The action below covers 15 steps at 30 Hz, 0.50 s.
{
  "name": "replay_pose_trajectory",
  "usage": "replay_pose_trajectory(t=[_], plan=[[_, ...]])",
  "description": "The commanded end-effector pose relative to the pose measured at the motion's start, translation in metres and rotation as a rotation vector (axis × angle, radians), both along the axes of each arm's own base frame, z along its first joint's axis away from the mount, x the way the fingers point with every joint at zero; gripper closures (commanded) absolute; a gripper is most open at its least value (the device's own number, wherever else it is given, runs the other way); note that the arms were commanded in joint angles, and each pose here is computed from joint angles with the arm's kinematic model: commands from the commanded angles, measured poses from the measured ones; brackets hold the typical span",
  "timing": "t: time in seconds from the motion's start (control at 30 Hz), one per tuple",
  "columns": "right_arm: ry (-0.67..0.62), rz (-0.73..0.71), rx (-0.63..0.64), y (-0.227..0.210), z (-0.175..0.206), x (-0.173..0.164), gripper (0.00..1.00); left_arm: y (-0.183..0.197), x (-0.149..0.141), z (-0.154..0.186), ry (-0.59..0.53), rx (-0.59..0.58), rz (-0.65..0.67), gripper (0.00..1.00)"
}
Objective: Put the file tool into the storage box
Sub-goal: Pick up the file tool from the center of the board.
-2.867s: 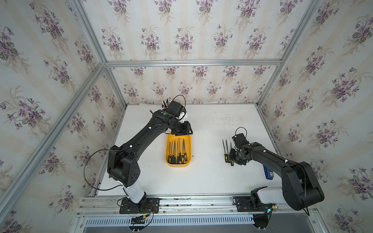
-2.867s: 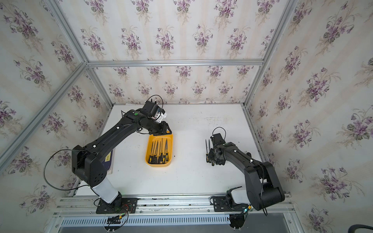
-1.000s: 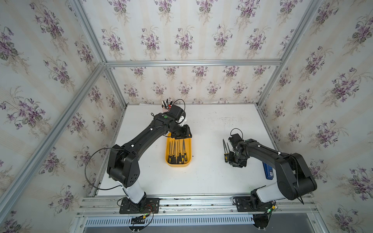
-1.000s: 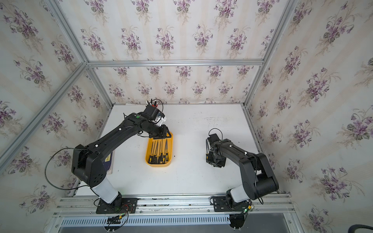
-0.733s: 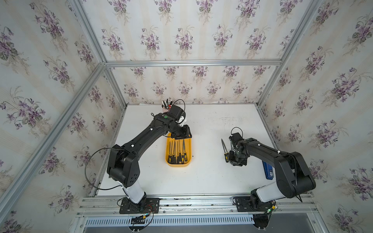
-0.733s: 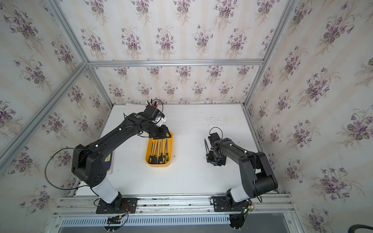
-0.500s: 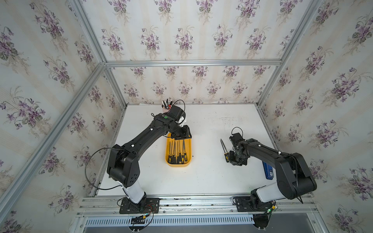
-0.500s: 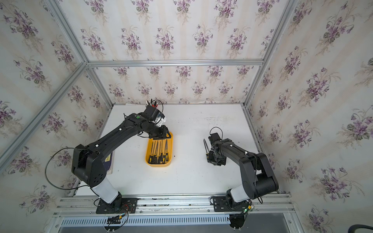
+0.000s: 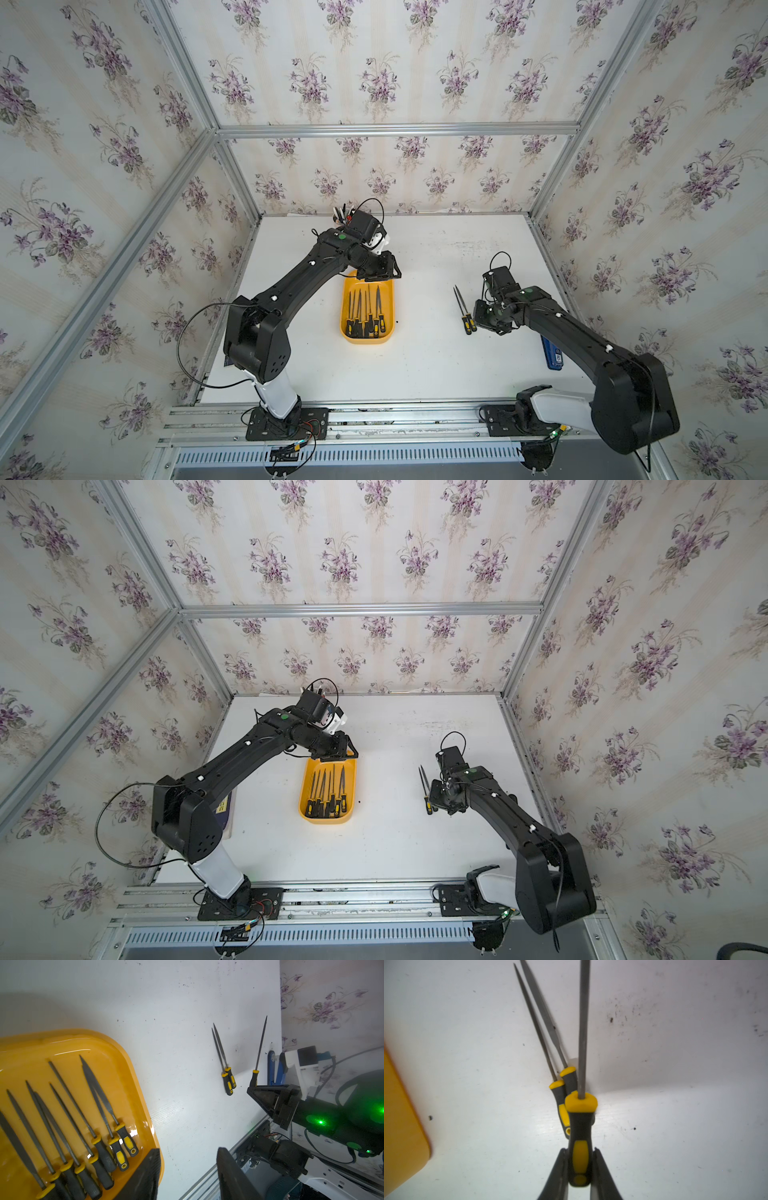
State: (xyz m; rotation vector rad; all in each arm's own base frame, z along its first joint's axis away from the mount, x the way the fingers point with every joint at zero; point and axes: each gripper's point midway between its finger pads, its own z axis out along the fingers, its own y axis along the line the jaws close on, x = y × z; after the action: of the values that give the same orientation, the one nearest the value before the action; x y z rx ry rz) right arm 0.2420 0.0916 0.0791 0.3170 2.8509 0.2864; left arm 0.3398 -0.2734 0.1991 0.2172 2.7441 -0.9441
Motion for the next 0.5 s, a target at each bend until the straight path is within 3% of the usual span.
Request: replay_pose_trajectory(t=[0.0,0.23,0.47], plan=[[-0.010,0.034,0.072,0.009,0.022,-0.014,1.00,-0.026,0.007,0.028,-0.001,-0.166,-0.020,0.49],[-0.223,0.175,0.400,0.055,0.085,-0.025,1.00,-0.077,0.017,0.063,0.035,-0.424,-0.052,0.46],[-0.256,0.243,0.503,0.078,0.101,-0.031,1.00,-0.123,0.013,0.060,0.070,-0.452,-0.102,0.41]])
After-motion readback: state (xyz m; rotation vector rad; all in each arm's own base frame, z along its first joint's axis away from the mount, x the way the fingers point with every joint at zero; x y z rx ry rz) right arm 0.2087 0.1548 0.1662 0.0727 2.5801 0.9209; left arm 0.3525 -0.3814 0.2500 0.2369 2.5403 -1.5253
